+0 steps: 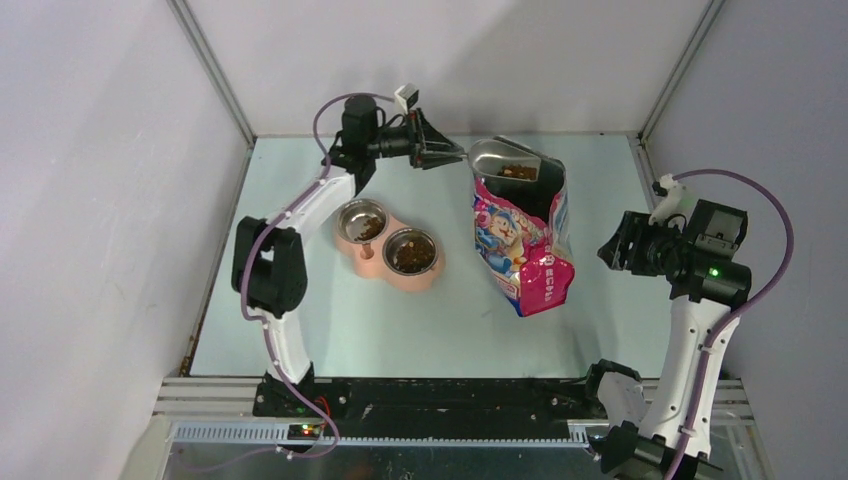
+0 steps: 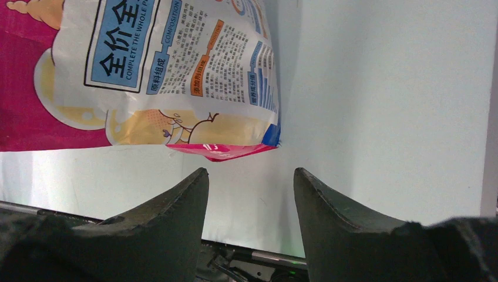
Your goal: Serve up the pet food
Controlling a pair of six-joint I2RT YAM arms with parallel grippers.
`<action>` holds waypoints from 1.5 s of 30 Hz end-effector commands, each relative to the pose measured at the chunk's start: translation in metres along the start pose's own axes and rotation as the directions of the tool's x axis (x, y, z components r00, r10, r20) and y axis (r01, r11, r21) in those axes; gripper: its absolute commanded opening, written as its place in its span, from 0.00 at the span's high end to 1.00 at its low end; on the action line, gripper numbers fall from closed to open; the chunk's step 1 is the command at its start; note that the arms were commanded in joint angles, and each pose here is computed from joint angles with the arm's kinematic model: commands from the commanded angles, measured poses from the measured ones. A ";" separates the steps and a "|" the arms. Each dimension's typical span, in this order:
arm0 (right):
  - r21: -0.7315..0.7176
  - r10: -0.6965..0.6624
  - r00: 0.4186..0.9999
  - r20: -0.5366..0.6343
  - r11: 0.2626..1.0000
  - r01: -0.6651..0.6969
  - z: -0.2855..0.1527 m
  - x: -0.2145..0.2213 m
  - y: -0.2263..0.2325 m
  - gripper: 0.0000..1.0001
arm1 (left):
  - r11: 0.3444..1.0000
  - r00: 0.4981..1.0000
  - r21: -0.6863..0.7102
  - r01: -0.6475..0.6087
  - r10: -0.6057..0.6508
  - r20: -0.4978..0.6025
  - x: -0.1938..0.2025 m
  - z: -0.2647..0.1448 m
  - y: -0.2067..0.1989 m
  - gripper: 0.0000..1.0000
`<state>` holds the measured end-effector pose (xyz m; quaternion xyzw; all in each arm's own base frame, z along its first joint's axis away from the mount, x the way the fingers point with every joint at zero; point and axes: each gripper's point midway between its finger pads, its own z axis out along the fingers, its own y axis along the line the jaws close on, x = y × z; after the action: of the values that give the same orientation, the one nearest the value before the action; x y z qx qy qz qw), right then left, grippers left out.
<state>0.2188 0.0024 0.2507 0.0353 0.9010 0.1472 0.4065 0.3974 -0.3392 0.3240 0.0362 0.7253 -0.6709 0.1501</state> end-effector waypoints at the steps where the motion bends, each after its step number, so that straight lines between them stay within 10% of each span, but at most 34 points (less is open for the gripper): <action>1: 0.042 -0.036 0.998 0.041 0.999 0.034 -0.007 -0.014 -0.007 0.42 | 0.991 0.998 0.126 -0.046 0.039 0.055 0.004 -0.038 -0.055 1.00; 10: 0.043 -0.012 0.999 0.040 0.999 0.010 -0.005 -0.017 -0.010 0.42 | 0.980 0.998 0.191 0.057 -0.059 0.004 0.025 -0.033 -0.046 1.00; 17: 0.033 -0.008 0.999 0.053 0.999 0.006 -0.007 -0.019 -0.007 0.42 | 0.976 0.992 0.184 -0.118 0.125 -0.031 0.021 -0.026 -0.071 1.00; 30: 0.000 -0.013 0.998 0.063 1.000 0.013 -0.008 -0.019 -0.001 0.42 | 0.843 0.890 -0.284 -0.456 0.434 -0.142 0.013 -0.043 -0.024 1.00; 37: -0.023 -0.016 0.997 0.070 1.000 0.017 -0.006 -0.017 0.003 0.42 | 0.664 0.771 -0.399 -0.632 0.589 -0.240 0.016 -0.028 -0.010 1.00; 45: -0.038 -0.032 0.996 0.077 0.999 0.035 -0.008 -0.009 0.008 0.42 | 0.136 0.369 -0.458 -0.878 0.802 -0.469 0.016 0.009 -0.008 1.00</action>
<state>0.2184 0.0021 0.2573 0.0385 0.8924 0.1547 0.4221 0.3499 -0.3602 0.3424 0.3580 0.7757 -0.3463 0.3876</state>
